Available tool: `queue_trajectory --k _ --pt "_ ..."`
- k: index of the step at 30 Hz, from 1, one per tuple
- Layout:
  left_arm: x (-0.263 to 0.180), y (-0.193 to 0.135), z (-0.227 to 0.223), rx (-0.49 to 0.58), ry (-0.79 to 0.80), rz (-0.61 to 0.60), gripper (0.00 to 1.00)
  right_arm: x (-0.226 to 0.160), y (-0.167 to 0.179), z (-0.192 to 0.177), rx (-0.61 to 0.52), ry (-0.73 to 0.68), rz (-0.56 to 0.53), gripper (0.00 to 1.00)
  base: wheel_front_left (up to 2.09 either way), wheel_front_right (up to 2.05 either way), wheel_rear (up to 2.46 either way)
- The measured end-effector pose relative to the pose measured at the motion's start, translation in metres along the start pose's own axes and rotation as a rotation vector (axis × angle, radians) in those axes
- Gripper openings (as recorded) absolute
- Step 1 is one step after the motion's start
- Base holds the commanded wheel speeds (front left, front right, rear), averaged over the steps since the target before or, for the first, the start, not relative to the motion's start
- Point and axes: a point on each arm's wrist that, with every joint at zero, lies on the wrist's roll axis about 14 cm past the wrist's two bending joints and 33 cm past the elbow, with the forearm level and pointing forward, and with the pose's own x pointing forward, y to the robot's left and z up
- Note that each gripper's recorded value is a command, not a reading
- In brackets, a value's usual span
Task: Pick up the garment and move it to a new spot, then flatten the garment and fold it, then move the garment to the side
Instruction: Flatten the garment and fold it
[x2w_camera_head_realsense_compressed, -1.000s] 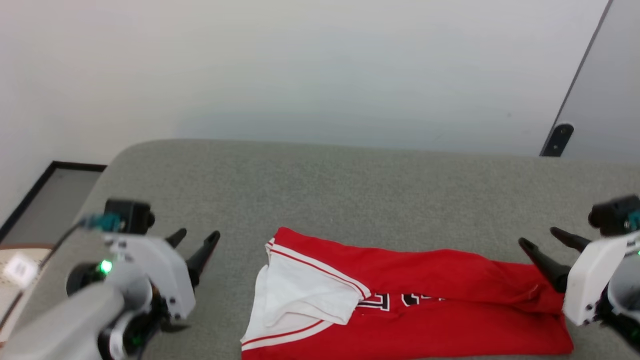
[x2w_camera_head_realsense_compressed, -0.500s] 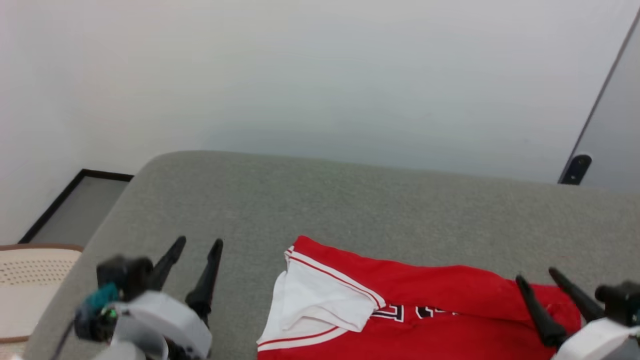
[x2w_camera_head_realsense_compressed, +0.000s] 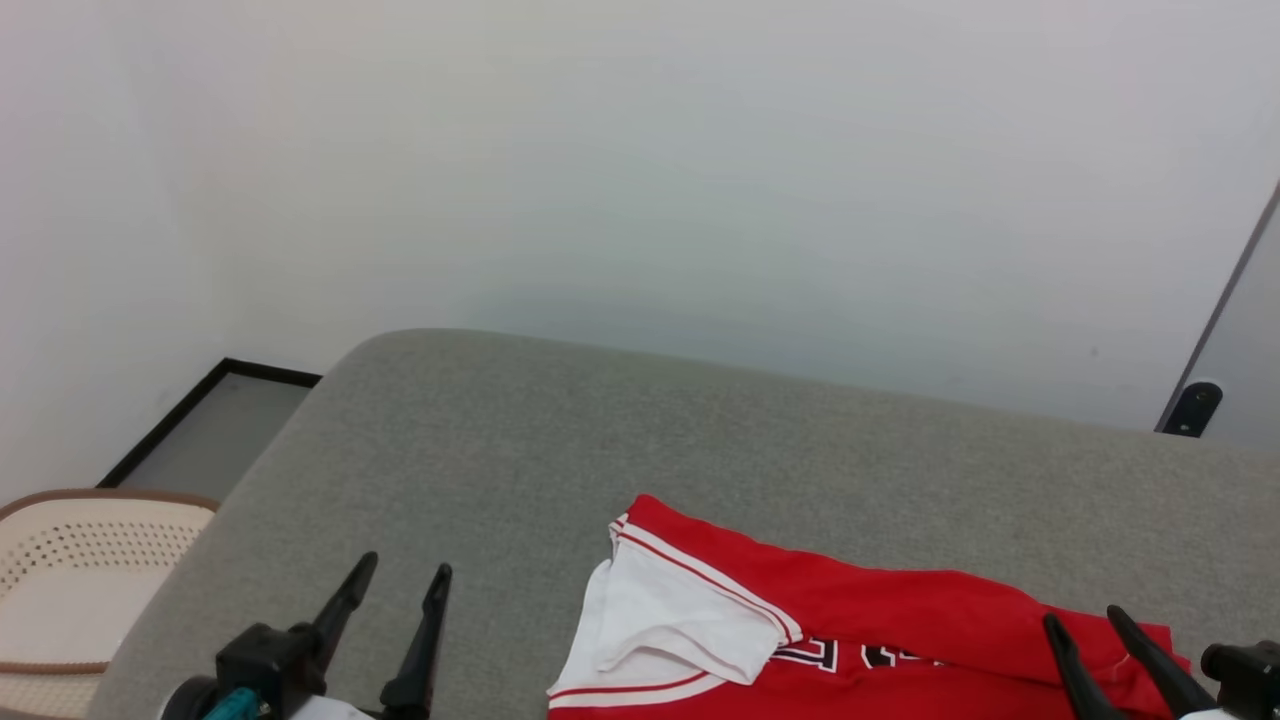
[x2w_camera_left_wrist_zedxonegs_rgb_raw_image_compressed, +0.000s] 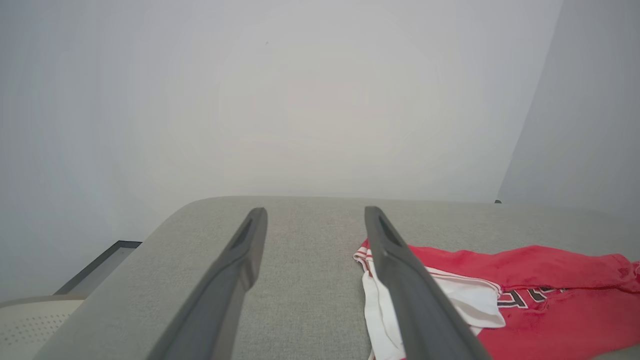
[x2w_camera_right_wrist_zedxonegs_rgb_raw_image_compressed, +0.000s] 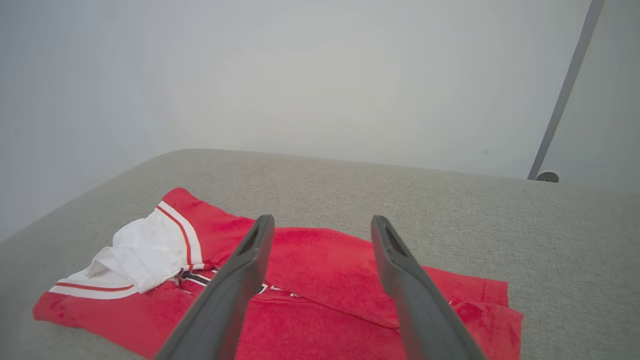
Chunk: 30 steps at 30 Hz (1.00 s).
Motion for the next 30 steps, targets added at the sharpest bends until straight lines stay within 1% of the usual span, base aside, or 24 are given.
queue_trajectory --k 1,3,7,10,17,23,27,30 --pt "-0.002 0.0 -0.004 0.011 0.01 -0.007 1.0 0.0 0.002 0.0 0.003 -0.003 0.003 1.0 0.0 0.0 0.0" --pt "-0.004 0.001 -0.006 -0.001 0.009 -0.004 1.0 0.001 0.004 -0.001 0.007 0.0 0.007 1.0 0.0 0.0 0.0" --pt "-0.006 0.009 -0.013 0.027 0.026 0.0 1.0 0.001 0.007 -0.005 0.009 0.012 0.014 1.0 0.0 0.0 0.0" --pt "-0.003 0.016 -0.012 0.008 0.015 0.027 1.0 -0.001 0.0 -0.01 -0.005 0.051 0.006 1.0 0.0 0.0 0.0" --pt "0.006 0.023 -0.01 0.019 0.006 0.043 1.0 -0.006 -0.044 -0.004 -0.072 0.134 -0.066 1.0 0.0 0.0 0.0" --pt "0.021 0.011 -0.017 0.01 0.018 0.012 1.0 -0.016 -0.086 0.004 -0.117 0.191 -0.147 1.0 0.0 0.0 0.0" --pt "0.03 0.0 -0.027 0.005 0.044 -0.018 1.0 -0.019 -0.099 0.001 -0.108 0.229 -0.175 1.0 0.0 0.0 0.0" --pt "0.037 -0.009 -0.032 -0.01 0.054 -0.039 1.0 -0.022 -0.103 -0.008 -0.099 0.275 -0.188 1.0 0.0 0.0 0.0"
